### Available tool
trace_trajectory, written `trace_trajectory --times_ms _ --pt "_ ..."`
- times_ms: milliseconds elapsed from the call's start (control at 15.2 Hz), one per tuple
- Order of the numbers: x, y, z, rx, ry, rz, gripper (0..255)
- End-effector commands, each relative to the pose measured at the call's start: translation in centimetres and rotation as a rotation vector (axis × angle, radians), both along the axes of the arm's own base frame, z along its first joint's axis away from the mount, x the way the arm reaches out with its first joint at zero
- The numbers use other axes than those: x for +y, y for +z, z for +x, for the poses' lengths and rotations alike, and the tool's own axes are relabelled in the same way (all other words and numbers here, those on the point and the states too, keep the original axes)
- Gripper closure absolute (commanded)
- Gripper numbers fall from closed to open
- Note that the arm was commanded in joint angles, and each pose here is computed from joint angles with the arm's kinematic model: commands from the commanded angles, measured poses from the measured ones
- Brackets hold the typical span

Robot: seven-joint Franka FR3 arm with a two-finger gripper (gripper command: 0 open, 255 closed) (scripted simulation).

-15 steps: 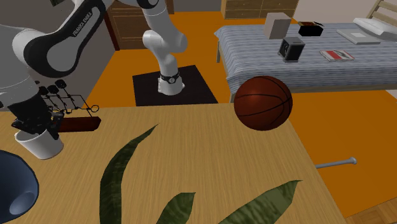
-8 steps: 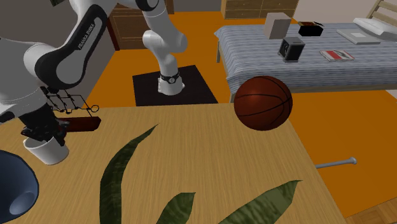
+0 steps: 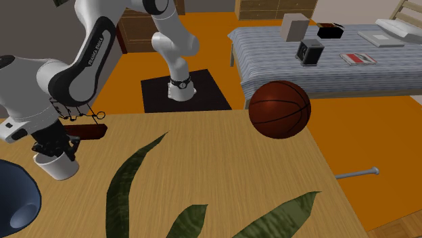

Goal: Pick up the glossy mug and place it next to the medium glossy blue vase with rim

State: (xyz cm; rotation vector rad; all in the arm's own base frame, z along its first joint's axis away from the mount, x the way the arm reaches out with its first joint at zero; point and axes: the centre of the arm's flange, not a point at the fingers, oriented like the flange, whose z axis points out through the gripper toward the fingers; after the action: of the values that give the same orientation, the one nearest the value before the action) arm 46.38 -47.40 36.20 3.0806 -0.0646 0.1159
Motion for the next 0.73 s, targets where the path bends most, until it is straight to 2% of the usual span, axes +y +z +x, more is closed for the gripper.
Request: trace_trajectory --times_ms 0,330,396,660 --pt "-0.05 -0.22 0.01 -0.001 0.000 -0.001 255" --pt "-0.05 -0.22 0.01 -0.001 0.000 -0.001 255" --pt "-0.05 -0.21 0.01 -0.001 0.000 -0.001 0" --pt "-0.05 -0.21 0.01 -0.001 0.000 -0.001 0"
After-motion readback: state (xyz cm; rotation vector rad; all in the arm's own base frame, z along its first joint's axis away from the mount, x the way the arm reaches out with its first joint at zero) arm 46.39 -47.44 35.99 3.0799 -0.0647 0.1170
